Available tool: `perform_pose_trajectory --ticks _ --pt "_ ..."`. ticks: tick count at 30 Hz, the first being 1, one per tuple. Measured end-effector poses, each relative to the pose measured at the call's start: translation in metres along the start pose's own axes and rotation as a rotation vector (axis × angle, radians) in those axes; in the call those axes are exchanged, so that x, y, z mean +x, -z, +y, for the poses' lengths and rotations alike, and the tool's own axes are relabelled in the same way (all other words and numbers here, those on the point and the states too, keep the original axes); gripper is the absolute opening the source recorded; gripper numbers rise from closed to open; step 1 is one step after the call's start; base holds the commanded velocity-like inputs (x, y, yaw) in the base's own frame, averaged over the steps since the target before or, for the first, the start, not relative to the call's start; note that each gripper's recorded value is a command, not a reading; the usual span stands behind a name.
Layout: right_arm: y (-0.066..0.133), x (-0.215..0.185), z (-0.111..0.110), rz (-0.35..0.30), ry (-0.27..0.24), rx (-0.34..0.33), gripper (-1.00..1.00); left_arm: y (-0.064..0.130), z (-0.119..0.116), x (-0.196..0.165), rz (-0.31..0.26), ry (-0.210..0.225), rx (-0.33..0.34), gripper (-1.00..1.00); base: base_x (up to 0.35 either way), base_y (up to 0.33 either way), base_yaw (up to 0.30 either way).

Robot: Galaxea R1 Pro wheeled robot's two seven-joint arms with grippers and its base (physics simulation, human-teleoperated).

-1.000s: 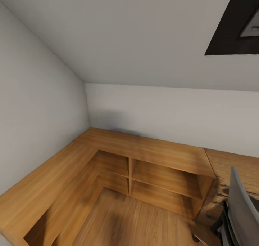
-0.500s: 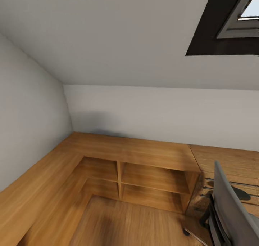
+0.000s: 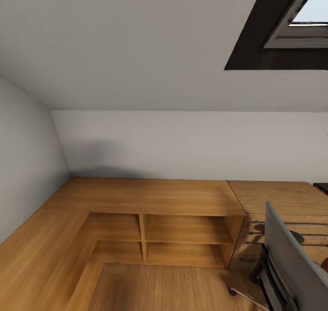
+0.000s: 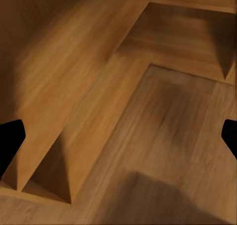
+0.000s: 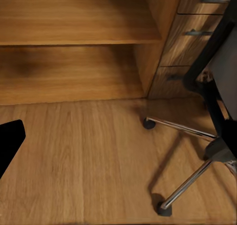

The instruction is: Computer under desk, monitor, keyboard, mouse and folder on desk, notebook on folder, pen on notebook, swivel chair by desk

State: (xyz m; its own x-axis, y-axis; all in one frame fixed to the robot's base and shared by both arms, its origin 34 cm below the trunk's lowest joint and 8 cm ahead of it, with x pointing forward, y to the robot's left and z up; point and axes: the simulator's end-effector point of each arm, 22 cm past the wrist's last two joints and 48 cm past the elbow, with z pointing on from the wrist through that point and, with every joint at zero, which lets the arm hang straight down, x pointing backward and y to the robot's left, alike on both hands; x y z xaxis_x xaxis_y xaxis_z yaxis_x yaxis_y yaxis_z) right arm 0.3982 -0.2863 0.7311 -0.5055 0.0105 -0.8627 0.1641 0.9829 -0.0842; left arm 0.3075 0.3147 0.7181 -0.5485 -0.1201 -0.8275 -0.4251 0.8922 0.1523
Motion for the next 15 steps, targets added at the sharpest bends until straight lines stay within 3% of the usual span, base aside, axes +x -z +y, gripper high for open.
perform_pose_trajectory --ticks 6,15 --pt "0.0001 0.0002 -0.0001 0.000 0.000 0.000 1.00 -0.0001 -0.0001 -0.0001 0.000 0.000 0.000 1.00 0.018 0.300 -0.299" --pt "-0.0001 -0.0001 0.0001 0.000 0.000 0.000 1.00 -0.0001 -0.0001 0.0002 0.001 0.001 0.000 1.00 0.002 0.050 -0.299"
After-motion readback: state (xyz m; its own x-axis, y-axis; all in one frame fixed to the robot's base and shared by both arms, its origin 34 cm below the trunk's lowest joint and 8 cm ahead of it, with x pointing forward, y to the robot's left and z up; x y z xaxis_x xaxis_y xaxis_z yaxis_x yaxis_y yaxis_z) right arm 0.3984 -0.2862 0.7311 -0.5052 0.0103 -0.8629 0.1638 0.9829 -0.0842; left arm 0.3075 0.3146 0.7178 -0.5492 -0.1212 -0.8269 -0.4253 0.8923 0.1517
